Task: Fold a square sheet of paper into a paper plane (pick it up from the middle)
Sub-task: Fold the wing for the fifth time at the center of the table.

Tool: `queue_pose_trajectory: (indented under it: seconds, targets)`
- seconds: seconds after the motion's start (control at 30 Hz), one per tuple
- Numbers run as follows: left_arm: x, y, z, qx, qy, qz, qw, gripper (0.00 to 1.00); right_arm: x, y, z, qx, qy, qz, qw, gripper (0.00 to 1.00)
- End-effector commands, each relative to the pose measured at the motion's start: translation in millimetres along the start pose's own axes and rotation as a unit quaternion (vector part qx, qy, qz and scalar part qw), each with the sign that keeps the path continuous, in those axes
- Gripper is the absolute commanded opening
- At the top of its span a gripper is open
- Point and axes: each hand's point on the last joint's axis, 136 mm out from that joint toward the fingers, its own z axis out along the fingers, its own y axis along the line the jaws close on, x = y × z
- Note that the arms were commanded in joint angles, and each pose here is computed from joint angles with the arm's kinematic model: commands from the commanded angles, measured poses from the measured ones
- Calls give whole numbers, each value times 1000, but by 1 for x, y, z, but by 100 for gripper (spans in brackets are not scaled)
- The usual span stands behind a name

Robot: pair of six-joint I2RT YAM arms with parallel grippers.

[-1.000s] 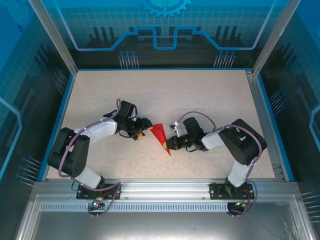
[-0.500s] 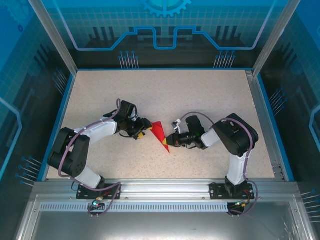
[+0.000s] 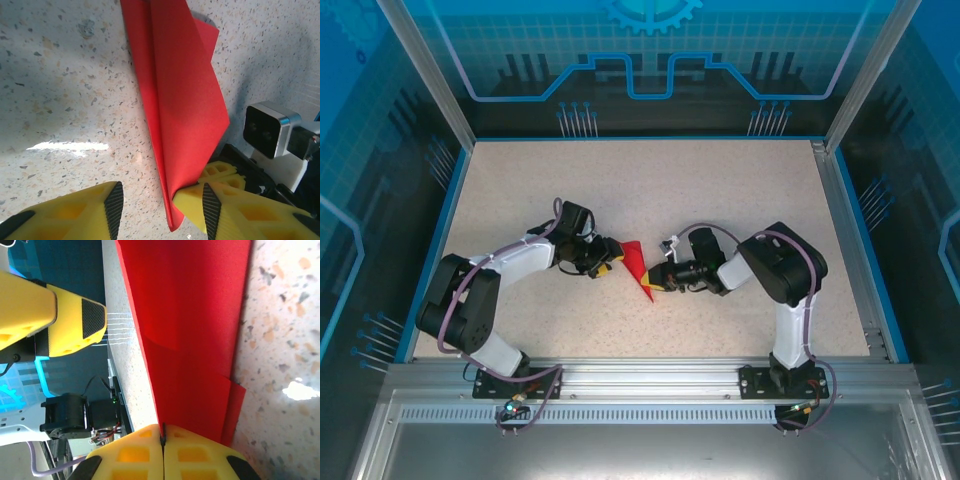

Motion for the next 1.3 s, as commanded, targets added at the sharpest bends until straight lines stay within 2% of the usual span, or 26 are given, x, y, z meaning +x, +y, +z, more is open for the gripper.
queue_pose_trajectory:
  seconds: [0.0,0.43,0.6,0.77,0.9,0.97,1.27]
  targets:
    - [5,4,5,-1,13,0,1000,49,-9,-7,0,0,-6,44,999,6]
    - [7,5,3,3,12,5,1000,48,-1,-46,1,39,-25,138,989,6]
    - [6,-9,3,39,13,20,999,45,2,-55,0,58,-29,159,985,6]
    - [8,-33,4,108,22,37,993,31,3,-58,0,65,-27,166,984,5]
    - [4,-44,8,141,21,31,989,8,3,-60,1,70,-23,170,983,5]
    - [1,-44,13,144,21,23,989,0,3,-61,1,73,-22,170,982,5]
    - [-4,-31,35,139,29,0,990,0,2,-63,1,81,-21,175,981,5]
